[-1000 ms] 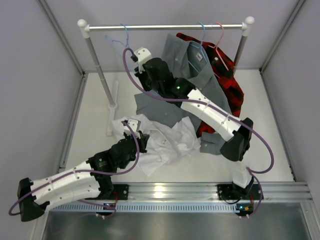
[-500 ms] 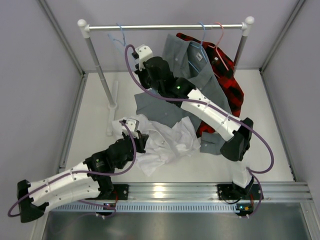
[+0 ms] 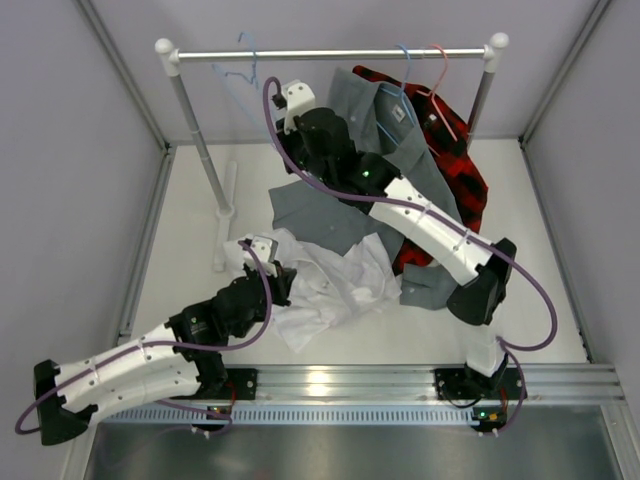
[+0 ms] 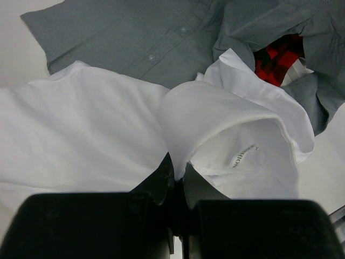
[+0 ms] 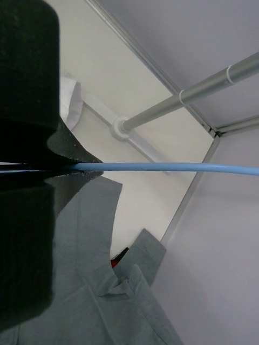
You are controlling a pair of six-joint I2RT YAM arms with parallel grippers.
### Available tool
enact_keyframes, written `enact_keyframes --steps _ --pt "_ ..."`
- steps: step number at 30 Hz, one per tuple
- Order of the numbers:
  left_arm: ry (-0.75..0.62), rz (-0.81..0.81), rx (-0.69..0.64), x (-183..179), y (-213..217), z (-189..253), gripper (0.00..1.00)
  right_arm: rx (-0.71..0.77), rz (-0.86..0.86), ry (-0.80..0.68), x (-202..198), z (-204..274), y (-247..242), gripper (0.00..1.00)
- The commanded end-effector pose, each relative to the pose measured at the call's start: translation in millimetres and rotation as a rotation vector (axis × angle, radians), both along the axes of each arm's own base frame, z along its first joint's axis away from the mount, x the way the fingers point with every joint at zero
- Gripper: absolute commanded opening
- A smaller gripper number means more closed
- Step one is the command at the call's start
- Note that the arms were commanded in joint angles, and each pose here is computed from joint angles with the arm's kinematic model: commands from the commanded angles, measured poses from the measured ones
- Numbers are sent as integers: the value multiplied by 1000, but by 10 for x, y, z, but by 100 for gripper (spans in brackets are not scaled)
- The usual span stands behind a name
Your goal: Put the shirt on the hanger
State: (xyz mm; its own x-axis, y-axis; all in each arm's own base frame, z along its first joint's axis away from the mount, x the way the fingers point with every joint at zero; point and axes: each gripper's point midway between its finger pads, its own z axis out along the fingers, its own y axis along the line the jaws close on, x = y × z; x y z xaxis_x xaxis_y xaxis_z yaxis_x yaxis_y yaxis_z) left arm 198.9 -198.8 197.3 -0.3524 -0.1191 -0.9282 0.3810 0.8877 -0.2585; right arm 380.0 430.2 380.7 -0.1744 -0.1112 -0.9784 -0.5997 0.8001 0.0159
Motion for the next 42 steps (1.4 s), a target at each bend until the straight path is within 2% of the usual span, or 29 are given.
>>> enact_keyframes --steps 1,10,17,24,27,30,34,42 --pt "-27 11 -76 8 -9 295 0 144 -20 -92 -25 636 -175 0" --pt "-10 58 -58 44 50 276 0 160 -11 -110 -101 773 -266 0" --pt "6 103 -29 96 73 270 0 152 22 -95 -394 792 -552 0" --pt "17 133 -45 173 -9 219 0 51 57 2 -659 538 -787 0" --pt "32 147 -33 255 -45 217 0 21 59 64 -884 302 -1028 0" --pt "46 145 -38 334 -96 225 0 -7 104 146 -1269 -38 -1334 0" --pt "108 153 -17 561 -135 69 0 50 154 247 -1915 -500 -1853 0" --pt "193 109 -47 906 -310 -57 0 92 241 344 -2675 -908 -2448 0"
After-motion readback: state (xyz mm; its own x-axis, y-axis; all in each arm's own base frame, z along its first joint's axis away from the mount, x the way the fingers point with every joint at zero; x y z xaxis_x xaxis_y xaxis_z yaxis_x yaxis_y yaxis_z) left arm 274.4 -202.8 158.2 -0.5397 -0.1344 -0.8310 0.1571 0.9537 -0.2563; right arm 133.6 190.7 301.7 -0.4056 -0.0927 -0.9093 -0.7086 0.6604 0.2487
